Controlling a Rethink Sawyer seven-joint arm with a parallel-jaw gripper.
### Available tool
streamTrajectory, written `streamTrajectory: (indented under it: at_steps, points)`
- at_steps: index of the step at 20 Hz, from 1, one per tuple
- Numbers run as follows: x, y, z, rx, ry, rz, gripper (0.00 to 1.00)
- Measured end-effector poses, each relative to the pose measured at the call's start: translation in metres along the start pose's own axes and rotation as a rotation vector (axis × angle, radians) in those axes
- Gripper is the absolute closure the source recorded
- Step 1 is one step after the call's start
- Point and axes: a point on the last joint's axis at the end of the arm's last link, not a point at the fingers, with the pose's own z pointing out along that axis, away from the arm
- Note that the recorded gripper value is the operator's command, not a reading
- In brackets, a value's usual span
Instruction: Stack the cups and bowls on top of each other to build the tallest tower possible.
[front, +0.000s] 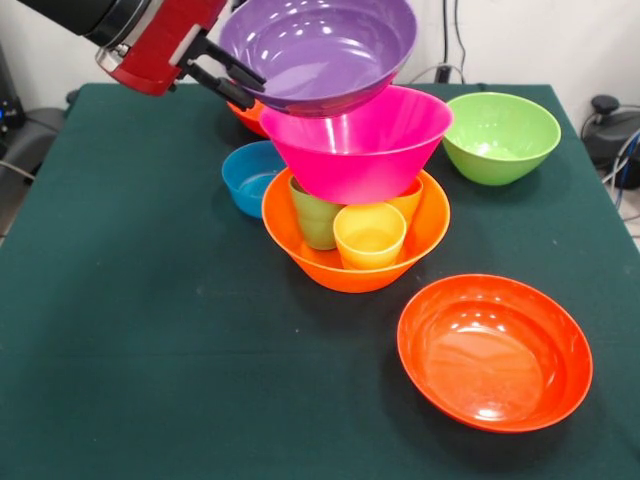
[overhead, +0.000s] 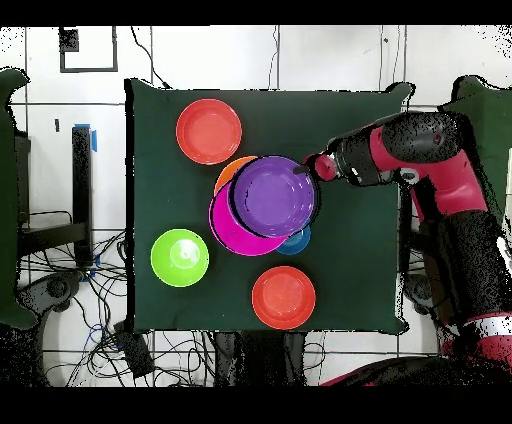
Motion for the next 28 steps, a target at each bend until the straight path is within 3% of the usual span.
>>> streamTrajectory:
  at_steps: [18, 28]
  points:
    - [0.001, 0.004, 0.019, 0.0, -0.041, 0.024, 1.0]
    - [-0.004, 0.003, 0.019, 0.043, -0.075, 0.023, 1.0]
